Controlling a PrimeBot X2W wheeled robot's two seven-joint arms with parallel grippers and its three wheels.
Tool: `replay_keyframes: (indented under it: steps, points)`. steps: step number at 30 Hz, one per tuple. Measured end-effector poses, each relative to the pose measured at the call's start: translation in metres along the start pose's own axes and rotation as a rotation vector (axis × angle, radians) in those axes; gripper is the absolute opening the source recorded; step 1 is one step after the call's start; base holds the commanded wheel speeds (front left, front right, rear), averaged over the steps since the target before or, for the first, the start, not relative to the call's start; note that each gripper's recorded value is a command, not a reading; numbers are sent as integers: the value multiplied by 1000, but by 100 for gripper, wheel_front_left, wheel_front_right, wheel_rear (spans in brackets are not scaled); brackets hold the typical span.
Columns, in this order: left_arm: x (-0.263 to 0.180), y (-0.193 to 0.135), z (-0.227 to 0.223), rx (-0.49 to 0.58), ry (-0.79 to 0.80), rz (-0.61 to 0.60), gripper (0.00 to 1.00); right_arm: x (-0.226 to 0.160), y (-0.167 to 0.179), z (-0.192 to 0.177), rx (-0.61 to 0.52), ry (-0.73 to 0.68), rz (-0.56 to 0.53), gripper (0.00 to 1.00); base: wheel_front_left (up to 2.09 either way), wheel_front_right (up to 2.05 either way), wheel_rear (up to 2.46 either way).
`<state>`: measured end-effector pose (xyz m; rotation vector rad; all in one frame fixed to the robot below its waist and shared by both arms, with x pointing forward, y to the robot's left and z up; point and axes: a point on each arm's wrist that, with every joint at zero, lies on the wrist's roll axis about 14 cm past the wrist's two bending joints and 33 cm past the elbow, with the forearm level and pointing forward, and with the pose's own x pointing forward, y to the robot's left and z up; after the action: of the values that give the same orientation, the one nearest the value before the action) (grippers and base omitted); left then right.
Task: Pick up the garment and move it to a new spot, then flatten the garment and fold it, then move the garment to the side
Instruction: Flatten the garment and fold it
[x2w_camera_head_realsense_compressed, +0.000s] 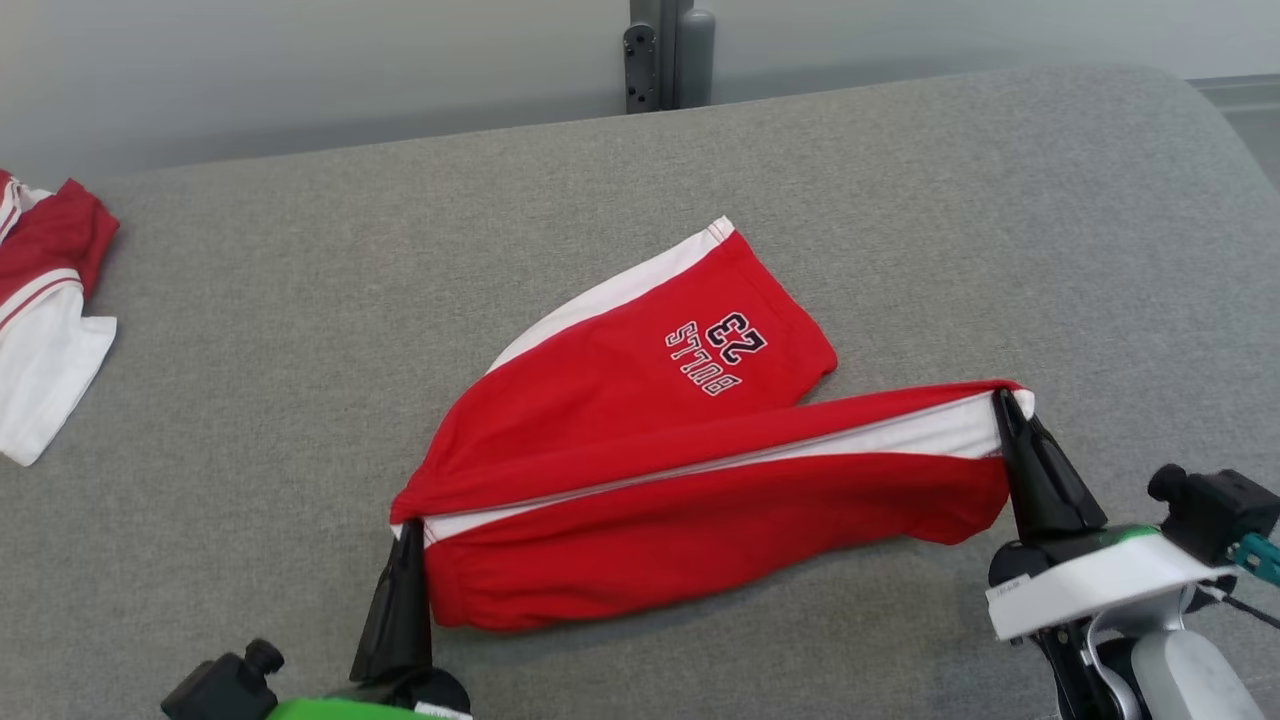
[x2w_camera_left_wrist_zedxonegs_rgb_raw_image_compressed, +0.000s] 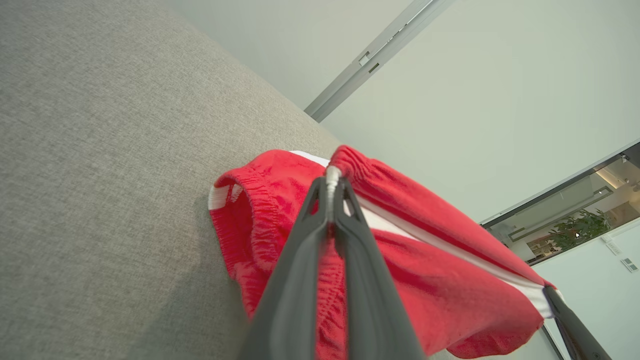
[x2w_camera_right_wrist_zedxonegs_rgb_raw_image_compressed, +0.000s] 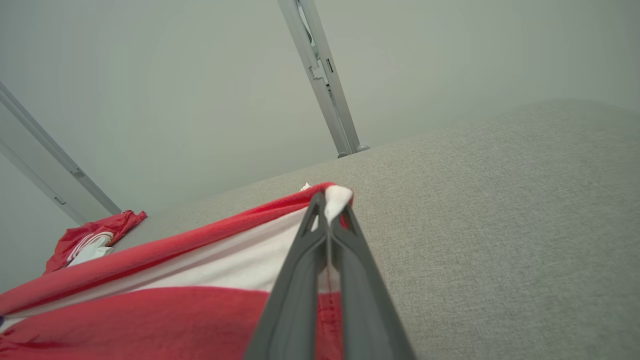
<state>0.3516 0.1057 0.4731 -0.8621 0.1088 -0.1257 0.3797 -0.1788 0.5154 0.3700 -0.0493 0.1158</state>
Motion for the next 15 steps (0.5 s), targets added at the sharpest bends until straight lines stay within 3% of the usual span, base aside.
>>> replay_keyframes:
  steps: [15]
  points:
    - [67,61,-2,41,42,246,0,119,21,-62,-95,269,143,0,0,0,0]
